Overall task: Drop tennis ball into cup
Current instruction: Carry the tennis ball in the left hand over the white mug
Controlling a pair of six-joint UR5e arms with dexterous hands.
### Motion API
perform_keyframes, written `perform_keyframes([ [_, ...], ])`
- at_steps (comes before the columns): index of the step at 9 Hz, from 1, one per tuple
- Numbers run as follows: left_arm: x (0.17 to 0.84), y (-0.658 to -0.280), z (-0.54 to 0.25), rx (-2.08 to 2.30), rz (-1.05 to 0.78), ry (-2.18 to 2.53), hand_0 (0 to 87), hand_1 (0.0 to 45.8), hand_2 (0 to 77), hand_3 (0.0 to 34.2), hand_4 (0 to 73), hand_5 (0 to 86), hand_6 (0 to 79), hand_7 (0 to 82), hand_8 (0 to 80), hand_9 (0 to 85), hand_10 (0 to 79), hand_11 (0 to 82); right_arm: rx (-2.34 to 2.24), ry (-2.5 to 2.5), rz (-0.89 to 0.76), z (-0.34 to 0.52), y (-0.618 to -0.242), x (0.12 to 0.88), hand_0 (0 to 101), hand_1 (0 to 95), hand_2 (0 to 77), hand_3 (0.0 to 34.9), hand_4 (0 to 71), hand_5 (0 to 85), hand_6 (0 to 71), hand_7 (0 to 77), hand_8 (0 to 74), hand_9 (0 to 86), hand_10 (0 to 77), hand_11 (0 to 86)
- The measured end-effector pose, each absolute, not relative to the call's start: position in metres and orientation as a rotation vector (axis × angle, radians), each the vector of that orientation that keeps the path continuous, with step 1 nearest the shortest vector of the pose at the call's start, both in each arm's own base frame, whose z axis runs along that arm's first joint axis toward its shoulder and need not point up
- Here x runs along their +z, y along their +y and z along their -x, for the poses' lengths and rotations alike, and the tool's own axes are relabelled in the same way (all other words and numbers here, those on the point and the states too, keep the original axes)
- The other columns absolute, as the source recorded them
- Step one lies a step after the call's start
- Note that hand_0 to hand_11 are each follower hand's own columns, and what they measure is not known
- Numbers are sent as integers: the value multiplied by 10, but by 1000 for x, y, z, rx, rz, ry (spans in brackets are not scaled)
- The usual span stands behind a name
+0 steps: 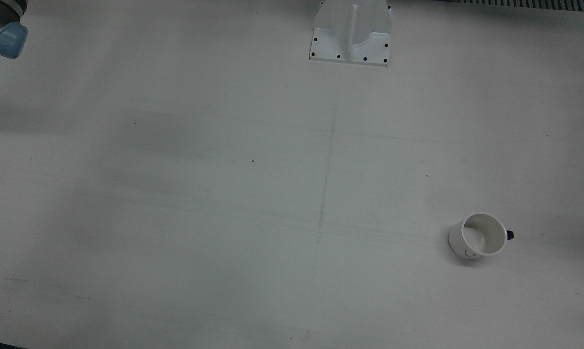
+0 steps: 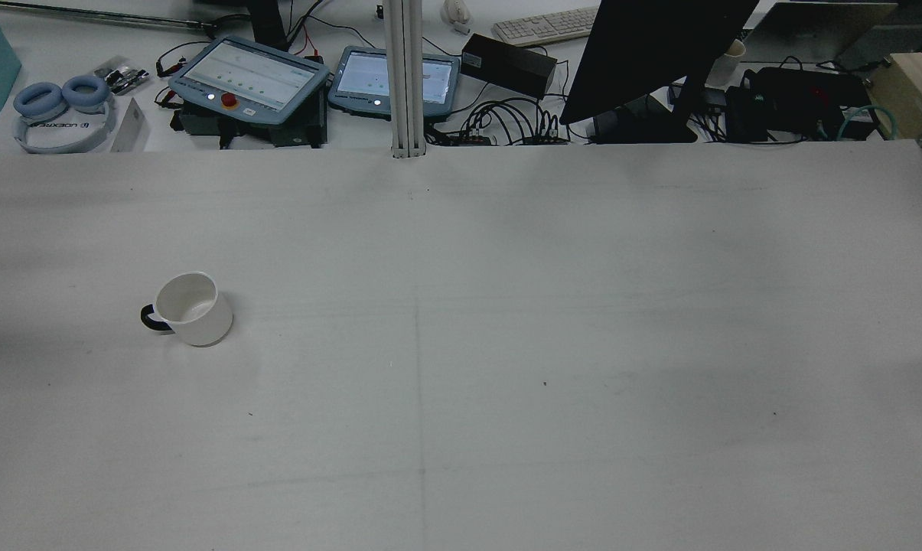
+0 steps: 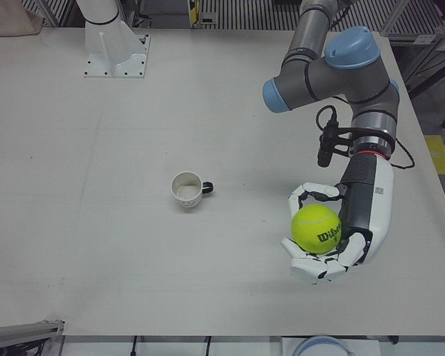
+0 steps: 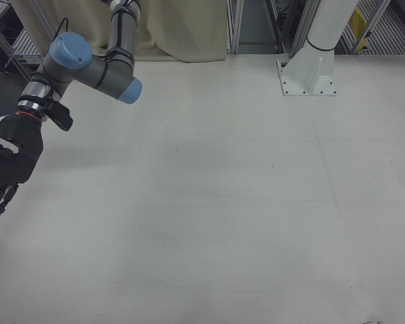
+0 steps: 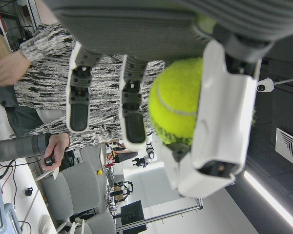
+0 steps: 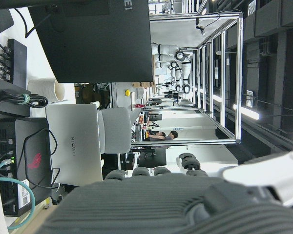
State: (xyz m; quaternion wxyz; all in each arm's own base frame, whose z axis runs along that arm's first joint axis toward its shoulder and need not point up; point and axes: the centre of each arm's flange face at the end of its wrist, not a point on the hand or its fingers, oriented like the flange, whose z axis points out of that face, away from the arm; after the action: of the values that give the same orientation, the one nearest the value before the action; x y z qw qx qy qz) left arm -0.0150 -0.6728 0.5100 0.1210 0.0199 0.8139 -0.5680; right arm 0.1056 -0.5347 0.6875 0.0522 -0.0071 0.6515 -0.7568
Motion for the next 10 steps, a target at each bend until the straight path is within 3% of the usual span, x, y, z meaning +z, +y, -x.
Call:
perform_keyframes([
  [3, 475, -659, -11, -1553, -9, 2425, 800, 109, 595, 300, 229, 355, 627, 360, 518, 485, 305, 464, -2302, 1981, 22, -106, -535, 688, 0, 5, 5, 0, 0, 0, 0, 5, 0, 0, 0, 5],
  [4, 467, -647, -47, -1497, 57, 2411, 800, 109, 595, 299, 229, 322, 633, 360, 518, 502, 305, 475, -2302, 1981, 22, -106, -535, 688, 0, 5, 5, 0, 0, 0, 0, 5, 0, 0, 0, 5],
  [5, 467, -632, -85, -1442, 101, 2374, 801, 109, 595, 300, 218, 344, 633, 360, 518, 475, 322, 485, -2302, 1981, 22, -106, -535, 688, 0, 5, 5, 0, 0, 0, 0, 5, 0, 0, 0, 5],
  [8, 492, -591, -164, -1295, 87, 2274, 800, 109, 595, 298, 120, 349, 633, 360, 507, 469, 327, 507, -2303, 1980, 22, -106, -535, 688, 0, 5, 5, 0, 0, 0, 0, 5, 0, 0, 0, 5],
  [10, 501, -578, -184, -1248, 73, 2253, 800, 109, 595, 298, 109, 349, 633, 355, 507, 469, 327, 507, -2302, 1980, 22, -106, -535, 688, 0, 5, 5, 0, 0, 0, 0, 5, 0, 0, 0, 5],
])
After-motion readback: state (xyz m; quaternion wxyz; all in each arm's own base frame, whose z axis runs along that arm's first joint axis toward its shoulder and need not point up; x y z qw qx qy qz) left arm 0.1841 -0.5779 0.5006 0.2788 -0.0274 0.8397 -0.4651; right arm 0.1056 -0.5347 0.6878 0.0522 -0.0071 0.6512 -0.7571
